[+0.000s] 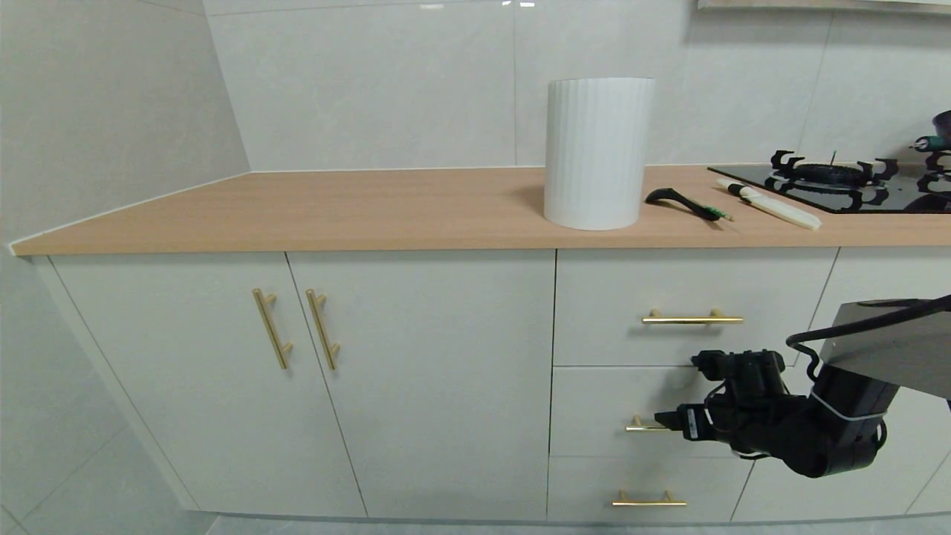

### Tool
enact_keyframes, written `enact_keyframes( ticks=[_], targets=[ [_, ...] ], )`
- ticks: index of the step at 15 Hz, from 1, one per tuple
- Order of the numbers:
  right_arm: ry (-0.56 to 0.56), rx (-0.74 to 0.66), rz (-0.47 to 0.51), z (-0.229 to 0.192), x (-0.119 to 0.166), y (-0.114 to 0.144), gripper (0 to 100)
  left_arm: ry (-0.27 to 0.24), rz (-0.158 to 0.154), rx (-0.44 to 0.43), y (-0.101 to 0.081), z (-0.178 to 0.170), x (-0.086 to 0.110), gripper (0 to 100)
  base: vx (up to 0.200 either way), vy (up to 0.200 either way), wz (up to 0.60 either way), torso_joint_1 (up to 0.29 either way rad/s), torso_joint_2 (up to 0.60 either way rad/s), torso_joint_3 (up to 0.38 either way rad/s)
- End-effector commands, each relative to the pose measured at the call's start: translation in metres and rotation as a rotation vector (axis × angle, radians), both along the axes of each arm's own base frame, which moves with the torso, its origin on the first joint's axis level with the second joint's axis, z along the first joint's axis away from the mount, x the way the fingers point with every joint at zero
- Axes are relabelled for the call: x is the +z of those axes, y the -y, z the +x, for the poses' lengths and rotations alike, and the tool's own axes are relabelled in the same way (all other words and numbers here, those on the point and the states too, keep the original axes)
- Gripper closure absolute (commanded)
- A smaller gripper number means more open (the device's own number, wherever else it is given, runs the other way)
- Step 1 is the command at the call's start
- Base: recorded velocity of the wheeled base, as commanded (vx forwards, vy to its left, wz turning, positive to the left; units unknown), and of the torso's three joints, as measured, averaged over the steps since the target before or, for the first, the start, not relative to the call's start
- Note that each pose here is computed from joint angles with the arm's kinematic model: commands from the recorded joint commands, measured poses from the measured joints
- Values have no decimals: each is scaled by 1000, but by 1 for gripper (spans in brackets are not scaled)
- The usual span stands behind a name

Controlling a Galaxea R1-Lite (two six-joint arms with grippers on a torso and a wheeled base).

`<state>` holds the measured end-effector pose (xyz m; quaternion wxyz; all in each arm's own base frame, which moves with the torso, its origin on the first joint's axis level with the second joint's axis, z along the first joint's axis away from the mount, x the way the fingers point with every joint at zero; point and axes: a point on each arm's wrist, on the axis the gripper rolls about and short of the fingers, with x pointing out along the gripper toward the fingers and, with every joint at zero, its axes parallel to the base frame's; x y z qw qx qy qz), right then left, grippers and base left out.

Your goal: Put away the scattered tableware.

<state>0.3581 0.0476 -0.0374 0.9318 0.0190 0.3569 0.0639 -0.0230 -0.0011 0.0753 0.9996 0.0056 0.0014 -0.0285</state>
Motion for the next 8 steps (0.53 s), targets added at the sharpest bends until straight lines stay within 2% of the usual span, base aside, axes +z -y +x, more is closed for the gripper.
enact_keyframes(
  ticks=[1,8],
  targets=[
    [12,-3,-3,7,-3,-1,0,-1,-1,0,0,0,0,0,0,0,0,0,0,0],
    [-1,-29,-33,14,-15,-1,0,-1,-1,0,0,0,0,0,0,0,0,0,0,0]
  ],
)
